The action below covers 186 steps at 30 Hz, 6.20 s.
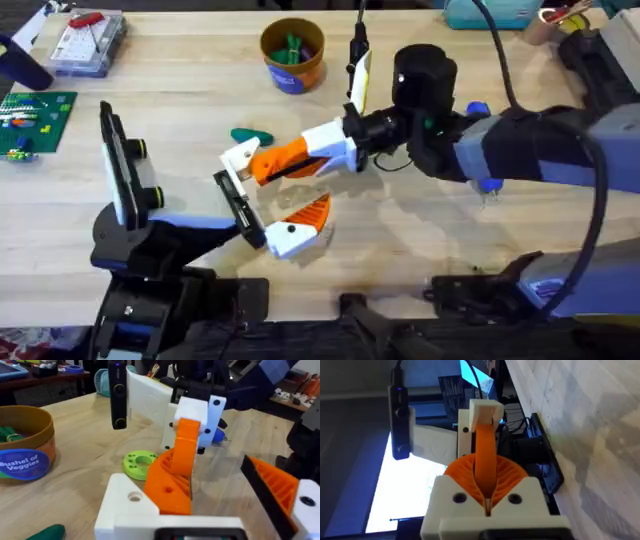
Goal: Pick up the gripper from the table and insert it into the empty holder that is missing its gripper. Then pick up a screw, insert it into the mounting hole, and use the screwdriver to tighten it. Finally, clean up the table by picking up the vegetable and placing it into the bucket.
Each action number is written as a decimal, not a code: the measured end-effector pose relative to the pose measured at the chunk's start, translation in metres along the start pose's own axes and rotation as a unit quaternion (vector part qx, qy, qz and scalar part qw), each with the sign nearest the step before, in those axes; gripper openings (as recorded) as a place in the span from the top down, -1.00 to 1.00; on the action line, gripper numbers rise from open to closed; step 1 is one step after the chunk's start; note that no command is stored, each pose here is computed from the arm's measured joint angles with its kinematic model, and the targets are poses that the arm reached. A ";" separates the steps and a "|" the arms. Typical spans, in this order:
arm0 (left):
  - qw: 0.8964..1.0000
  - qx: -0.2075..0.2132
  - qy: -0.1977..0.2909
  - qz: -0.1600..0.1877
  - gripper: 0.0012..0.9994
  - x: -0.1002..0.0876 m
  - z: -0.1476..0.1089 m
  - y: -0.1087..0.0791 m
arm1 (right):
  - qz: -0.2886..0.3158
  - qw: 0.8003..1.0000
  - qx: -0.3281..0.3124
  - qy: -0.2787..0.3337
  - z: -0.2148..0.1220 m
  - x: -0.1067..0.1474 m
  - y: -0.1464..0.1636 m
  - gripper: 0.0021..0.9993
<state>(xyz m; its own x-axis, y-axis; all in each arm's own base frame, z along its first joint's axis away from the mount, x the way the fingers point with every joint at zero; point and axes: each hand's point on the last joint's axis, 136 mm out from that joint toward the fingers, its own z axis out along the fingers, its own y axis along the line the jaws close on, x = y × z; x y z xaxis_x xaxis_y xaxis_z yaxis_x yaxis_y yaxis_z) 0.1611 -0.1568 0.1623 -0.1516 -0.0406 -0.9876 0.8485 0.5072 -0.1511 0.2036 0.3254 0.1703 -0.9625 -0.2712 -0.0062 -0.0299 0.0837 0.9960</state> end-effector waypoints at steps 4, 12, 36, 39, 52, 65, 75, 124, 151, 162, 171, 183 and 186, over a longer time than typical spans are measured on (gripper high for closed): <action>1.000 -0.001 0.000 -0.001 -0.97 0.000 0.000 0.000 | -0.004 1.000 -0.001 0.000 0.000 0.000 0.001 0.97; 1.000 -0.001 0.000 -0.001 -0.97 0.000 0.000 0.000 | -0.004 1.000 -0.001 0.000 0.000 0.000 0.001 0.97; 1.000 0.001 0.000 0.000 -0.97 0.000 0.000 0.000 | 0.016 0.999 -0.029 0.008 0.005 -0.010 -0.003 0.97; 1.000 0.003 0.000 -0.003 -0.97 0.000 0.000 -0.001 | 0.020 0.999 -0.029 0.008 0.006 -0.013 -0.004 0.97; 1.000 0.000 0.000 -0.008 -0.97 0.000 0.000 0.000 | 0.027 0.999 -0.032 0.031 0.015 -0.024 -0.004 0.97; 1.000 -0.006 -0.001 -0.008 -0.97 0.000 0.000 0.002 | 0.028 0.998 -0.033 0.041 0.024 -0.026 -0.004 0.97; 1.000 -0.006 -0.001 -0.008 -0.98 0.000 0.000 0.002 | 0.028 0.998 -0.033 0.041 0.025 -0.026 -0.004 0.97; 1.000 0.017 0.002 -0.005 -0.97 0.001 0.000 -0.006 | 0.027 0.999 -0.017 0.019 0.000 -0.029 0.008 -0.99; 1.000 0.017 0.002 -0.005 -0.97 0.001 0.000 -0.006 | -0.028 0.999 -0.019 0.034 0.001 -0.024 0.003 0.14; 1.000 0.017 0.002 -0.003 -0.97 0.001 0.000 -0.006 | -0.018 0.999 -0.017 0.036 0.002 -0.025 -0.004 0.99; 1.000 0.016 0.002 -0.003 -0.97 0.001 0.000 -0.005 | -0.018 0.999 -0.016 0.036 0.003 -0.025 -0.004 0.99; 1.000 0.010 0.001 -0.004 -0.97 0.001 0.000 -0.003 | -0.017 0.999 -0.013 0.028 0.006 -0.027 -0.005 0.99; 1.000 0.010 0.001 -0.004 -0.97 0.000 0.000 -0.003 | -0.017 0.999 -0.012 0.026 0.006 -0.027 -0.005 0.99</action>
<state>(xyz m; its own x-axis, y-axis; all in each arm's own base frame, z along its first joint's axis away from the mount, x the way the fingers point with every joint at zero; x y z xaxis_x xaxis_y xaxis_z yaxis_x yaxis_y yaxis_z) 0.1582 -0.1585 0.1623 -0.1599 -0.0426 -0.9862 0.8568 0.4902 -0.1601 0.2284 0.3378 0.1649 -0.9459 -0.3224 -0.0362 -0.0553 0.0502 0.9972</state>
